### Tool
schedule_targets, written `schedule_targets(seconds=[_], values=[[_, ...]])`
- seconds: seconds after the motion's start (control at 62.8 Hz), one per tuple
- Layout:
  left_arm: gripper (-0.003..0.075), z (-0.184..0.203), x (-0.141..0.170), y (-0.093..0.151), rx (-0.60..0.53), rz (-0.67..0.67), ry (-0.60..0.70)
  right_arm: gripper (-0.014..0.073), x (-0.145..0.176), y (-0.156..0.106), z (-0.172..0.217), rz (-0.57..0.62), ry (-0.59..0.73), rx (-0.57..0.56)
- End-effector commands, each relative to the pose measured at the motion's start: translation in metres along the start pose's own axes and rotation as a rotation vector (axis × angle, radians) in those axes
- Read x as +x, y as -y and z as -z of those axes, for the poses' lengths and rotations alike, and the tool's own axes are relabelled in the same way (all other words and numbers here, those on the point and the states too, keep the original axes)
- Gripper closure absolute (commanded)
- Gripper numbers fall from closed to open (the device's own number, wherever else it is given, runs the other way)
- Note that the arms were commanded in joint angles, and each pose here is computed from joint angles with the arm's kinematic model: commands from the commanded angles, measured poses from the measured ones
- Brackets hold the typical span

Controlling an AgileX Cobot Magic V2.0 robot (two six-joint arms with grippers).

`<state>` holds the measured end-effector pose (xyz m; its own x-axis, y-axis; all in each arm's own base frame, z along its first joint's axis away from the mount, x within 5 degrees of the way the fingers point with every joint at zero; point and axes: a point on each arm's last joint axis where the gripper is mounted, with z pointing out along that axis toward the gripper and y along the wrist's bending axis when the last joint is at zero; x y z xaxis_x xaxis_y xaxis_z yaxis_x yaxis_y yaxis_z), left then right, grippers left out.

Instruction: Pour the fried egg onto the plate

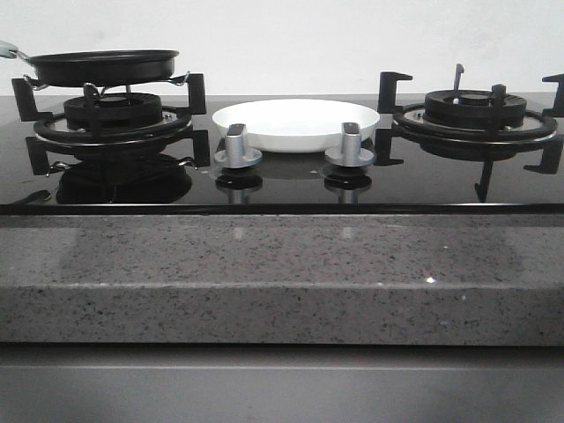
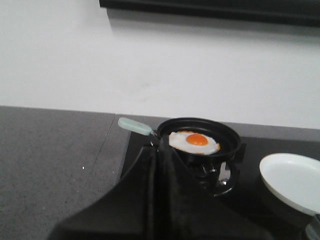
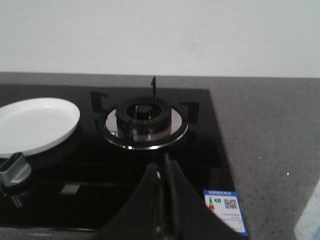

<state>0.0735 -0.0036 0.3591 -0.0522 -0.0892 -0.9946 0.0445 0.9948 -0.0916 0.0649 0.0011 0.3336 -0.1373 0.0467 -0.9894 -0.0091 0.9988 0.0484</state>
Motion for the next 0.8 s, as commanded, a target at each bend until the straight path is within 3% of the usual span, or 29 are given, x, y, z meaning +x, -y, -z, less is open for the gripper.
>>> schedule_targets(seconds=[0.0,0.478,0.573,0.669,0.732,0.78], values=[[0.0741,-0.01,-0.012,0.002,0.012,0.016,0.029,0.0713,-0.012,0.0,-0.011,0.002,0.001,0.004],[0.0716,-0.048,0.002,0.001,-0.002,0.021,-0.122,0.0684,0.001,0.001,-0.048,0.001,-0.196,0.012],[0.0564,-0.051,0.003,0.001,-0.007,0.005,-0.136,0.0527,0.004,0.001,-0.052,0.001,-0.234,0.014],[0.0328,-0.053,0.004,0.0,-0.014,-0.017,-0.144,0.0264,0.006,0.001,-0.055,0.001,-0.251,0.015],[0.0219,-0.053,0.004,0.0,-0.014,-0.017,-0.145,0.0163,0.007,0.001,-0.057,0.0,-0.26,0.015],[0.0184,-0.053,0.004,0.0,-0.013,-0.015,-0.145,0.0118,0.006,0.0,-0.057,-0.012,-0.262,0.011]])
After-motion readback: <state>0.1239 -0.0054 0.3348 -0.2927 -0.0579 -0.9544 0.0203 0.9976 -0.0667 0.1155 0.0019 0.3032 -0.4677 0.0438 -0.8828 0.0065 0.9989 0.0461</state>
